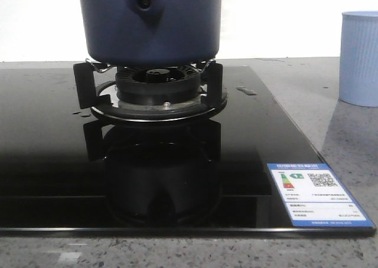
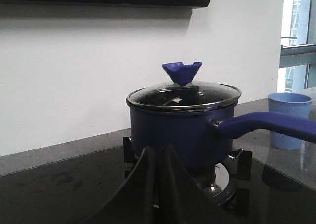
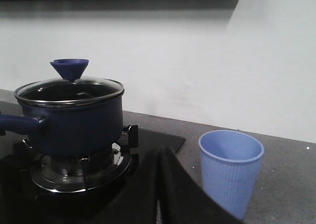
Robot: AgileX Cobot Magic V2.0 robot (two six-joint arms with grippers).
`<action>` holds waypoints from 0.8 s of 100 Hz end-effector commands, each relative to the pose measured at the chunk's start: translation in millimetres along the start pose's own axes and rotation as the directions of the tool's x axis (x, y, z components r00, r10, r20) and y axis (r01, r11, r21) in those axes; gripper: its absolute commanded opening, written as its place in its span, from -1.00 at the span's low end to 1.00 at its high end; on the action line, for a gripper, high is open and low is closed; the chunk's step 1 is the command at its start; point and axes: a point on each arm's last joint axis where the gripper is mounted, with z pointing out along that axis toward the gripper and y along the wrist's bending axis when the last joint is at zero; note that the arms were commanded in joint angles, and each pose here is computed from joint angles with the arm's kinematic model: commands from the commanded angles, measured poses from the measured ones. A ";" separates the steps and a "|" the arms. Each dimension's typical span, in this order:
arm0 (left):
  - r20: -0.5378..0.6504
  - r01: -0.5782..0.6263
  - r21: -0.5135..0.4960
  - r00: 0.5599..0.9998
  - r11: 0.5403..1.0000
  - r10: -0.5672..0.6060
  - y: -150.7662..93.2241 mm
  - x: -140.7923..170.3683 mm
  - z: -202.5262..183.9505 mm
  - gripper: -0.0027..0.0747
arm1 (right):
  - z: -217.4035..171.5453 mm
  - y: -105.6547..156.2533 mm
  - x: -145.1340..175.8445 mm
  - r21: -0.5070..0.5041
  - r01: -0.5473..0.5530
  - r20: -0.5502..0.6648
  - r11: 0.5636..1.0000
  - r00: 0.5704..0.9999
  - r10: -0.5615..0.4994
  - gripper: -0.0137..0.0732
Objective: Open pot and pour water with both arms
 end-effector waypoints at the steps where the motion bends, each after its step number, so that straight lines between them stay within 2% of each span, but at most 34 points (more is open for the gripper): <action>1: 0.026 0.041 0.001 0.999 0.999 -0.041 0.5 -8.5 0.6 -0.98 | -0.7 0.7 -13.6 -0.012 0.012 0.079 1.000 0.997 -0.011 -0.86; 17: 0.027 0.041 -0.007 0.999 0.999 -0.041 1.2 -8.6 0.6 -0.98 | -0.7 0.7 -13.6 -0.012 0.012 0.079 1.000 0.997 -0.011 -0.86; 29: 0.029 0.019 -0.091 0.999 0.996 -0.017 8.8 -8.6 0.2 -0.98 | -0.7 0.7 -13.6 -0.012 0.012 0.079 1.000 0.997 -0.011 -0.86; 41: -0.026 -0.077 -0.157 0.997 0.985 0.074 14.9 -4.8 -0.5 -0.98 | -0.7 0.7 -13.6 -0.012 0.012 0.079 1.000 0.997 -0.011 -0.86; 47: -0.050 -0.039 -0.200 0.998 0.979 0.030 18.9 -1.8 -1.3 -0.98 | -0.7 0.7 -13.6 -0.012 0.012 0.079 1.000 0.997 -0.011 -0.86; 48: -0.064 -0.074 -0.207 0.996 0.976 0.062 19.7 -1.1 -1.5 -0.98 | -0.7 0.7 -13.6 -0.012 0.012 0.079 1.000 0.997 -0.011 -0.86; 49: -0.058 -0.034 -0.215 0.998 0.976 0.022 20.2 -0.9 -1.6 -0.98 | -0.7 0.7 -13.6 -0.012 0.012 0.079 1.000 0.997 -0.011 -0.86; 53: -0.080 -0.029 -0.241 0.997 0.970 0.010 22.6 2.3 -2.2 -0.98 | -0.7 0.7 -13.6 -0.012 0.012 0.079 1.000 0.997 -0.011 -0.86; 55: -0.099 -0.062 -0.251 0.994 0.966 0.038 23.9 4.5 -2.4 -0.98 | -0.7 0.7 -13.6 -0.012 0.012 0.079 1.000 0.997 -0.011 -0.86; 57: -0.096 -0.030 -0.262 0.995 0.964 0.005 24.7 5.4 -2.6 -0.98 | -0.7 0.7 -13.6 -0.012 0.012 0.079 1.000 0.997 -0.011 -0.86; 69: -0.136 -0.062 -0.308 0.991 0.949 0.021 29.4 17.6 -3.6 -0.98 | -0.7 0.7 -13.6 -0.012 0.012 0.079 1.000 0.997 -0.011 -0.86; 80: -0.109 -0.078 -0.318 0.993 0.945 0.046 29.6 32.4 -5.2 -0.98 | -0.7 0.7 -13.6 -0.012 0.012 0.079 1.000 0.997 -0.011 -0.86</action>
